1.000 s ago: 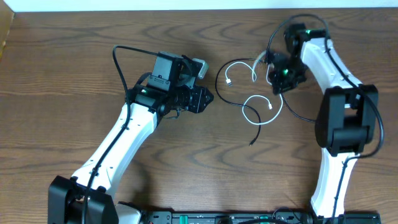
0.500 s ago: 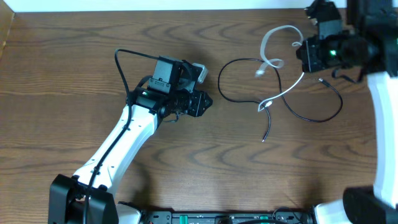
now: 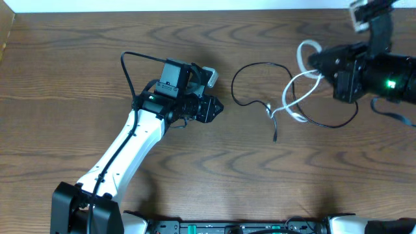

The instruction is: Untangle cables

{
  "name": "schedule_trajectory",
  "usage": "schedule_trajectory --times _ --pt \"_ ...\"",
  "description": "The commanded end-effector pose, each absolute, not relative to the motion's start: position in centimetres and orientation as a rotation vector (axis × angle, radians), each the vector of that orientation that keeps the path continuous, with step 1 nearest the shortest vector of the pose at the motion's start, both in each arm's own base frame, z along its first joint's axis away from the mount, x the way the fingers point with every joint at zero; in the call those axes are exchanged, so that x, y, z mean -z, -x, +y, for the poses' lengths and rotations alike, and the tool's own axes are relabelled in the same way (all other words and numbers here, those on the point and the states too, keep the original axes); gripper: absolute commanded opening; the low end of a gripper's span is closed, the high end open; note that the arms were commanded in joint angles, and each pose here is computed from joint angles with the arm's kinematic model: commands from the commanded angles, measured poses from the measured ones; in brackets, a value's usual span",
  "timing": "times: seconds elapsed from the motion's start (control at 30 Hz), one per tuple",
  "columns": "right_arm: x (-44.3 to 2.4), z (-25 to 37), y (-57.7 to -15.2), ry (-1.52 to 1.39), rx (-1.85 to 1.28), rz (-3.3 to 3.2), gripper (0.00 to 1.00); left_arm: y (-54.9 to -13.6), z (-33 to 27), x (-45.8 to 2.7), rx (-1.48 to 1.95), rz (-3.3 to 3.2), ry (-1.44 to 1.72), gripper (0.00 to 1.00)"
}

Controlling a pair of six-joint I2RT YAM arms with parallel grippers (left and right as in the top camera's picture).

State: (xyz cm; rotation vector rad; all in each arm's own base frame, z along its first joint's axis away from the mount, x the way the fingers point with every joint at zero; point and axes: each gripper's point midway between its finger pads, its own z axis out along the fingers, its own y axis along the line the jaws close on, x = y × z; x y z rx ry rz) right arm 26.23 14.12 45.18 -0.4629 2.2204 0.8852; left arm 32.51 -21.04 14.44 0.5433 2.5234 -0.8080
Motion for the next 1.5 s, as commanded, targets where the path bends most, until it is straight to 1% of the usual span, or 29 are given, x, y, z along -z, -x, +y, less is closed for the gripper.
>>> schedule_trajectory --times 0.0,0.1,0.23,0.27,0.3,0.33,0.37,0.4,0.5,0.57,0.67,0.73,0.87,0.97,1.3,1.4,1.43,1.47 --pt "-45.8 17.2 -22.7 0.696 -1.160 2.154 0.01 -32.3 -21.2 -15.0 0.826 2.494 -0.584 0.40" --pt "-43.8 17.5 -22.6 0.706 -1.097 2.249 0.01 -32.2 -21.1 -15.0 0.822 2.489 -0.596 0.40" --pt "-42.9 17.9 -22.4 0.739 -1.032 2.284 0.01 -32.3 -21.2 -15.0 0.822 2.486 -0.596 0.40" --pt "-42.1 17.3 -23.0 0.709 -0.943 2.327 0.01 -32.3 -21.2 -15.0 0.822 2.485 -0.597 0.40" --pt "-41.0 16.1 -24.1 0.640 -0.809 2.393 0.01 -32.4 -21.2 -15.1 0.822 2.482 -0.597 0.41" --pt "-39.1 12.8 -26.1 0.461 -0.521 2.499 0.01 -32.4 -21.2 -15.1 0.822 2.481 -0.597 0.40" --pt "-38.1 10.3 -27.3 0.326 -0.328 2.544 0.01 -32.4 -21.2 -15.1 0.821 2.479 -0.597 0.40" --pt "-37.0 6.5 -28.8 0.109 -0.058 2.578 0.01 -32.5 -21.2 -15.2 0.822 2.476 -0.597 0.40" --pt "-35.4 1.9 -30.4 -0.192 0.268 2.580 0.01 -32.5 -21.3 -15.2 0.822 2.474 -0.597 0.40" --pt "-34.0 1.5 -31.2 -0.238 0.288 2.620 0.01 -32.5 -21.2 -15.2 0.822 2.475 -0.596 0.40" --pt "-31.1 3.0 -32.6 -0.150 0.187 2.738 0.01 -32.5 -21.2 -15.1 0.824 2.480 -0.591 0.40" --pt "-29.9 3.8 -34.3 -0.122 0.161 2.756 0.01 -32.4 -21.2 -15.1 0.824 2.484 -0.591 0.40" --pt "-29.1 4.1 -36.7 -0.135 0.148 2.726 0.01 -32.4 -21.2 -15.1 0.824 2.485 -0.591 0.40" --pt "-30.0 2.8 -38.5 -0.201 0.124 2.652 0.01 -32.3 -21.2 -15.0 0.824 2.488 -0.590 0.40" --pt "-33.5 -4.5 -39.3 -0.453 0.127 2.509 0.01 -32.3 -21.2 -15.0 0.824 2.489 -0.590 0.40" --pt "-35.9 -7.5 -39.1 -0.539 0.142 2.418 0.01 -32.3 -21.2 -15.0 0.828 2.493 -0.581 0.40" --pt "-37.6 -9.1 -38.7 -0.585 0.138 2.357 0.01 -32.3 -21.2 -15.0 0.827 2.493 -0.580 0.40" --pt "-38.4 -9.9 -38.5 -0.607 0.133 2.330 0.01 -32.3 -21.2 -15.0 0.828 2.492 -0.581 0.40"
